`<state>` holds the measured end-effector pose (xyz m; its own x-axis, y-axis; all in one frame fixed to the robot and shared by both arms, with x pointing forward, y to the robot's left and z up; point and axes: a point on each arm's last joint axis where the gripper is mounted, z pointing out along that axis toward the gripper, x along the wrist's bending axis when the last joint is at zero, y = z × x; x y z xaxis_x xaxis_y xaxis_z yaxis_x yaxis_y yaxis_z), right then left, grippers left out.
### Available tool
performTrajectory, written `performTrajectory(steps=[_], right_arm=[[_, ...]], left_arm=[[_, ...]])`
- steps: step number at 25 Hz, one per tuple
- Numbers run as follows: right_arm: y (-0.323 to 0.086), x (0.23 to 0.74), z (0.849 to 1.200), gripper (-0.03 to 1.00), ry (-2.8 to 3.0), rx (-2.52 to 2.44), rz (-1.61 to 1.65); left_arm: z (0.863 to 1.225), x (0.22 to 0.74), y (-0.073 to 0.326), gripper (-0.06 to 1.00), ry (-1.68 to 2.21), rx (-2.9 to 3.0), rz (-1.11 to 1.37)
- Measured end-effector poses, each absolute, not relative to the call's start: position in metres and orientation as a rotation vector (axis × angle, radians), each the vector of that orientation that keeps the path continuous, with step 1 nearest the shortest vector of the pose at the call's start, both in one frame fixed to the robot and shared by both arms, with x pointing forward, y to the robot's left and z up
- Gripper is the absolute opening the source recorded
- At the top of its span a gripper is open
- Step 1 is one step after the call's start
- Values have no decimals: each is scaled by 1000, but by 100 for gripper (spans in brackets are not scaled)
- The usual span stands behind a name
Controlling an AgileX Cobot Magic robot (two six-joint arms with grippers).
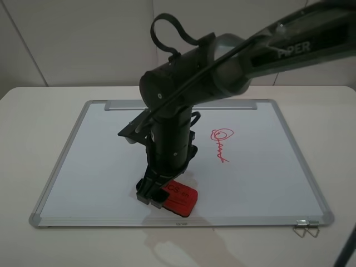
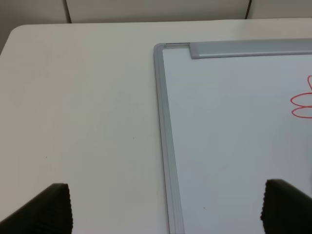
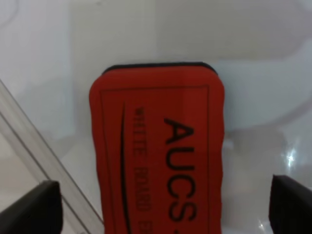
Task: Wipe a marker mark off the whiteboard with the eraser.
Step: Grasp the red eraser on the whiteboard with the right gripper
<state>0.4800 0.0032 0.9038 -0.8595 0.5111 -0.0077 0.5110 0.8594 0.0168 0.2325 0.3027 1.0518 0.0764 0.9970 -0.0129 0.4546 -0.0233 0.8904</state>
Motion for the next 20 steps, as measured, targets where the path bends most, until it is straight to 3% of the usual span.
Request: performTrajectory(steps=[20], right_arm=[[-3,476,883,75,3018,811,6]], left_arm=[[1052,232,303,77,1482,1587,893]])
